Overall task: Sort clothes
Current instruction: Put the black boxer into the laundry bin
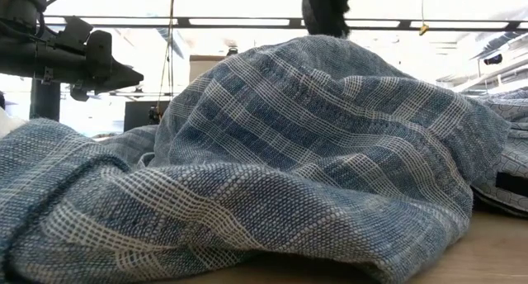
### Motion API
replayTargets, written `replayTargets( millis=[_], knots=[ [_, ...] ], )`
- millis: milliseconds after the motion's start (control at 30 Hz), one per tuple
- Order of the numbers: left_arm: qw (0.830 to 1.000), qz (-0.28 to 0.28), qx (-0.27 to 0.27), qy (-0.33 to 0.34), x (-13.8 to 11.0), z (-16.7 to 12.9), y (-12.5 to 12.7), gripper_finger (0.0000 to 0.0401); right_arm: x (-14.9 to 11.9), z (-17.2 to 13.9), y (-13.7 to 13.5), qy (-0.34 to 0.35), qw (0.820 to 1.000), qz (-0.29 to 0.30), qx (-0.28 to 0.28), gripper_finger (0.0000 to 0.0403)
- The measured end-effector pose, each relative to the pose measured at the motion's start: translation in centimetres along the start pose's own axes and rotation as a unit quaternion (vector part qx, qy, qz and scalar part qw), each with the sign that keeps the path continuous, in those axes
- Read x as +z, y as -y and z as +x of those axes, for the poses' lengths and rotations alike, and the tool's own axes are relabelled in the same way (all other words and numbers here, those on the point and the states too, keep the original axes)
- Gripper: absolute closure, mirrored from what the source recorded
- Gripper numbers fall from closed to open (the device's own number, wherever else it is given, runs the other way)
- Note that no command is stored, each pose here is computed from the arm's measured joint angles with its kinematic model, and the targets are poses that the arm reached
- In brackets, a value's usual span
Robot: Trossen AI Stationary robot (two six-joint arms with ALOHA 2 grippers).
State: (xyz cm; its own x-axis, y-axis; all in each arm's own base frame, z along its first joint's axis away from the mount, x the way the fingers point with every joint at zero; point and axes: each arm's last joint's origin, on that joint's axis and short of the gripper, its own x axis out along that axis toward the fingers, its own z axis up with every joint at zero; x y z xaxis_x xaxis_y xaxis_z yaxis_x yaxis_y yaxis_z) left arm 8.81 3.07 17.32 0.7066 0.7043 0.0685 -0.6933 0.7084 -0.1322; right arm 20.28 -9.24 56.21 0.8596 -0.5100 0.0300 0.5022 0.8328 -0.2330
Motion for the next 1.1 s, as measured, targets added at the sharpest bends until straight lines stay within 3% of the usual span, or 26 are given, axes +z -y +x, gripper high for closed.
replayTargets(
  millis=[200, 633, 900, 1100],
  knots=[
    [1.0, 0.0, 0.0, 0.0, 0.0, 0.0, 0.0, 0.0284, -0.2, 3.4, -1.6, 0.03, 0.999, 0.003, 0.036, 0.0403],
    [1.0, 0.0, 0.0, 0.0, 0.0, 0.0, 0.0, 0.0284, -2.9, 8.7, -3.5, -0.008, 0.999, 0.004, 0.053, 0.04],
    [1.0, 0.0, 0.0, 0.0, 0.0, 0.0, 0.0, 0.0284, -5.7, 9.7, -4.5, -0.113, 0.989, 0.02, 0.093, 0.04],
    [1.0, 0.0, 0.0, 0.0, 0.0, 0.0, 0.0, 0.0284, -9.3, 10.5, -5.0, -0.252, 0.959, 0.048, 0.118, 0.0398]
  ],
)
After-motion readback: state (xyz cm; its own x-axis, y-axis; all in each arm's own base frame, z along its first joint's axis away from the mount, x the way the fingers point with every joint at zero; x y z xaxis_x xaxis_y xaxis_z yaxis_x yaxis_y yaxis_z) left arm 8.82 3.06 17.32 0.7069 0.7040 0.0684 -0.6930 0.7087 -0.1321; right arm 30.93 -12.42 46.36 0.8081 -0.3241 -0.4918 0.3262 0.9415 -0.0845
